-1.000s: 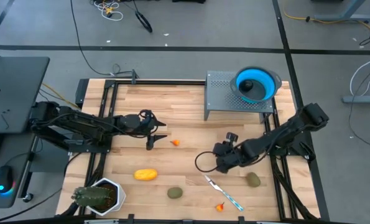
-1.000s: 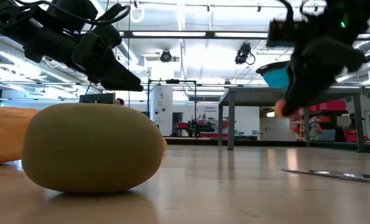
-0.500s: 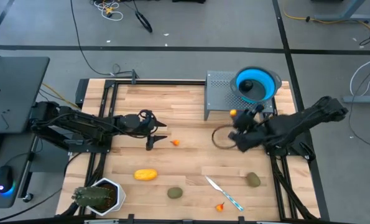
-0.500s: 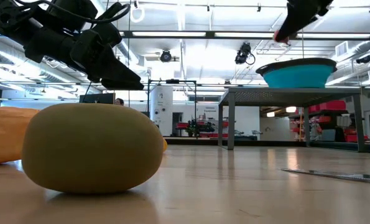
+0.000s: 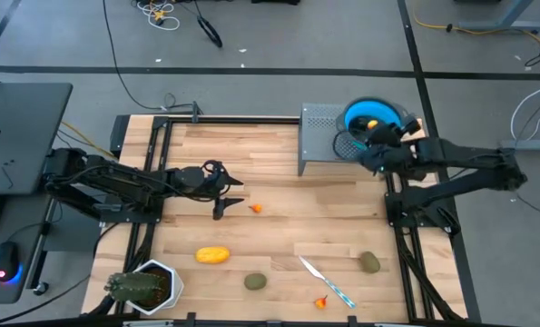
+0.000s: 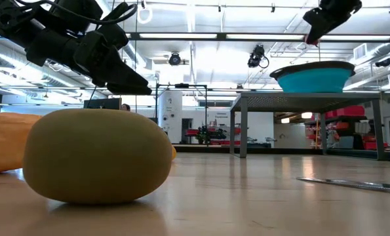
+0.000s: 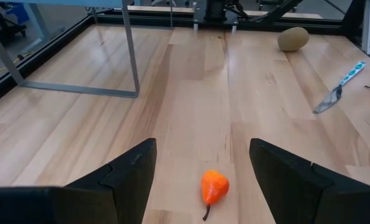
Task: Pick & Place Fruit
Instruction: Put the yellow pear into the blue strainer bowl on the shelf, then put the brown kiwi into the blue strainer bowl on the shelf
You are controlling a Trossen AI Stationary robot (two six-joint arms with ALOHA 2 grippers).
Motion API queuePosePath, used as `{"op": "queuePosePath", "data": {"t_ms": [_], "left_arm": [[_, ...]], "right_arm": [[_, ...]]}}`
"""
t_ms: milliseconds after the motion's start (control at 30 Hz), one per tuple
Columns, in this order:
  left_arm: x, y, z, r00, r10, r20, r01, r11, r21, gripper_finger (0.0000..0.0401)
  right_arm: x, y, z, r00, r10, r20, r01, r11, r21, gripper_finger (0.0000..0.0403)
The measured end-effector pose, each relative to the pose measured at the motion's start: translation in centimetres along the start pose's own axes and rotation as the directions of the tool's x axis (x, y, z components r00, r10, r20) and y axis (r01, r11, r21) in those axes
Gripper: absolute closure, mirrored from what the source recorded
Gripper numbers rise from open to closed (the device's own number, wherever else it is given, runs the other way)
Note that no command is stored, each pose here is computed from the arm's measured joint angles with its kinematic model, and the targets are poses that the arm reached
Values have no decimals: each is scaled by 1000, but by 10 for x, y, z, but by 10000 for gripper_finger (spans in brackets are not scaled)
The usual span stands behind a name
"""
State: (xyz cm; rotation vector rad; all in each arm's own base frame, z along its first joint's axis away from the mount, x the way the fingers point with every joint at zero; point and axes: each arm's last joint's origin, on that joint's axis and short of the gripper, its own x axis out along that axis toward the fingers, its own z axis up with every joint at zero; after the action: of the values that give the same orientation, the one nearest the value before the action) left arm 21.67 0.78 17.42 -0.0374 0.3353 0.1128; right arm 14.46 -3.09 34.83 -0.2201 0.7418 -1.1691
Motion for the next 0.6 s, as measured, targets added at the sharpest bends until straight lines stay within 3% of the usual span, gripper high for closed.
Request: {"op": "queuePosePath", "data": {"t_ms": [267, 433, 600], "left_arm": [[0, -1, 0, 1000, -22, -2, 22, 1000, -1, 136], [0, -1, 0, 1000, -22, -5, 22, 1000, -1, 136], [0, -1, -1, 1000, -21, -7, 21, 1000, -1, 136]], "right_arm": [[16, -12, -1, 993, 12, -119, -8, 1000, 30, 224], [18, -13, -1, 992, 3, -123, 1, 1000, 29, 182], [18, -11, 1, 992, 49, -119, -40, 996, 74, 166]]}}
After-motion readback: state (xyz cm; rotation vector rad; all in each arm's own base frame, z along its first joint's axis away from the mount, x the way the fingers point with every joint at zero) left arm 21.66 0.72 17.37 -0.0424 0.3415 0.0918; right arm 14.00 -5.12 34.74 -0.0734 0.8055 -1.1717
